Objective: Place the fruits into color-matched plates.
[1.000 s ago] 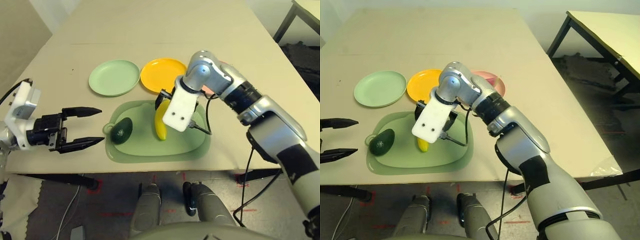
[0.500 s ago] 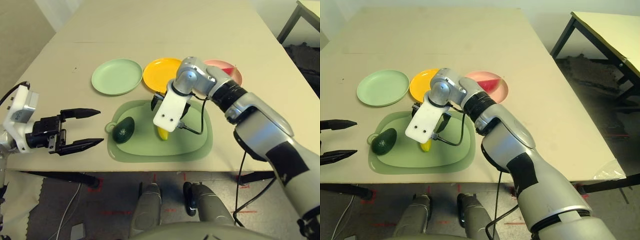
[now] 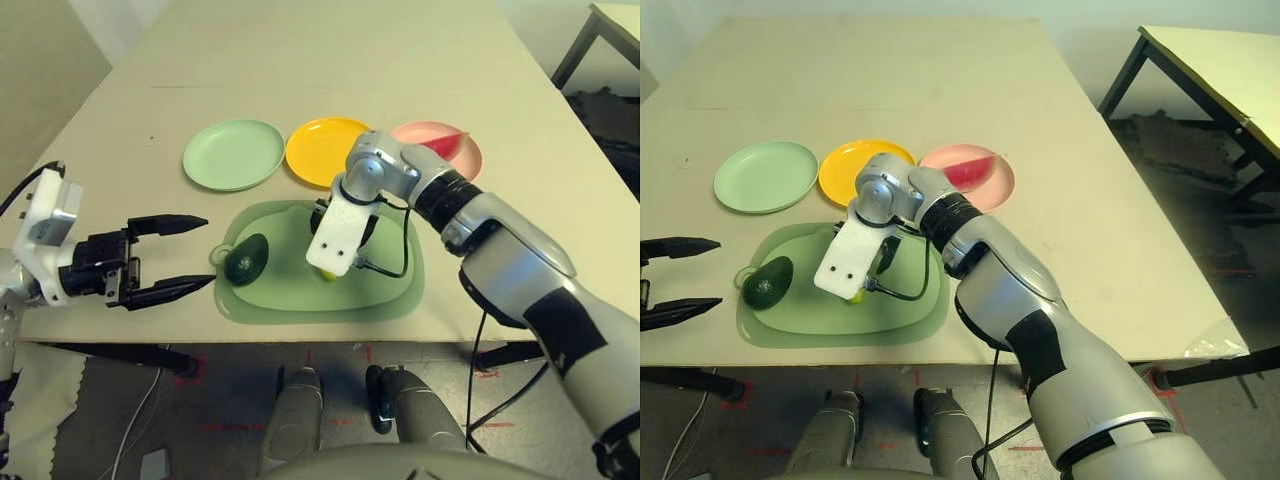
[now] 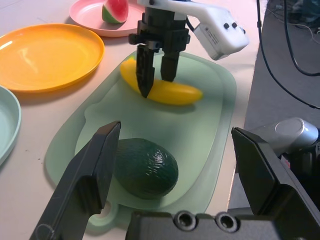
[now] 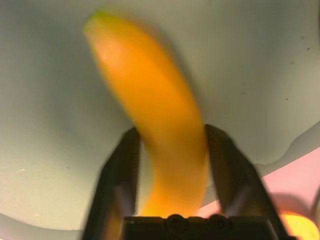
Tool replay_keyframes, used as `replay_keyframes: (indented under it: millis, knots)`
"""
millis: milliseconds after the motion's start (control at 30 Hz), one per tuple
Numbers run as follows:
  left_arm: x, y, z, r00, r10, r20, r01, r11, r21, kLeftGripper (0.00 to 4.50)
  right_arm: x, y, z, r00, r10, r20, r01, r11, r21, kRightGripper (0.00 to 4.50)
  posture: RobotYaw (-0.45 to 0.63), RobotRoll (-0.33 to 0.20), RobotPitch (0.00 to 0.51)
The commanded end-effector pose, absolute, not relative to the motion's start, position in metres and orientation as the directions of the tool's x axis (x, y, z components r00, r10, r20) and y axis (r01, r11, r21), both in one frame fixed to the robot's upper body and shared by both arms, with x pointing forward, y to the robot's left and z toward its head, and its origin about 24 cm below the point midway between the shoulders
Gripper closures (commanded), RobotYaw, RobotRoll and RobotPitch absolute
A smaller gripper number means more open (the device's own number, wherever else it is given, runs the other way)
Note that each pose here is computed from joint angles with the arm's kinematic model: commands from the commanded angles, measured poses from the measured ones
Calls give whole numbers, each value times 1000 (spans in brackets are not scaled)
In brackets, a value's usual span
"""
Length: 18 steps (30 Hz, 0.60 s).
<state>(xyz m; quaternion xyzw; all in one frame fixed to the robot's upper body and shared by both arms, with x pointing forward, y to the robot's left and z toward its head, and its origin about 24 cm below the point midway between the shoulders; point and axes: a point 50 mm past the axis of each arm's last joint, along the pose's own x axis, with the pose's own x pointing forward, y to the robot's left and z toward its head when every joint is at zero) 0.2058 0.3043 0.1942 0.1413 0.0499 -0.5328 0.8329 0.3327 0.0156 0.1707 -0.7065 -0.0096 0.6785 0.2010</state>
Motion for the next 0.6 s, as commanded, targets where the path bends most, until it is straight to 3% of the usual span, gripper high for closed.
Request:
replay_keyframes:
  millis: [33,300,600]
  knots:
    - [206,305,195,428,-873,-235,901,392,184,0,333,7,158,44,241,-970,-300,-923,-242,2812,170,0,199]
    - [211,303,194,426,-876,-226,902,391,185,0,336,3,178,41,285,-958,-321,-904,-282,2812,151,0,196]
    - [227,299,201,578,-799,-166,814,552,182,0,356,3,239,203,463,-863,-412,-759,-504,2812,146,0,193]
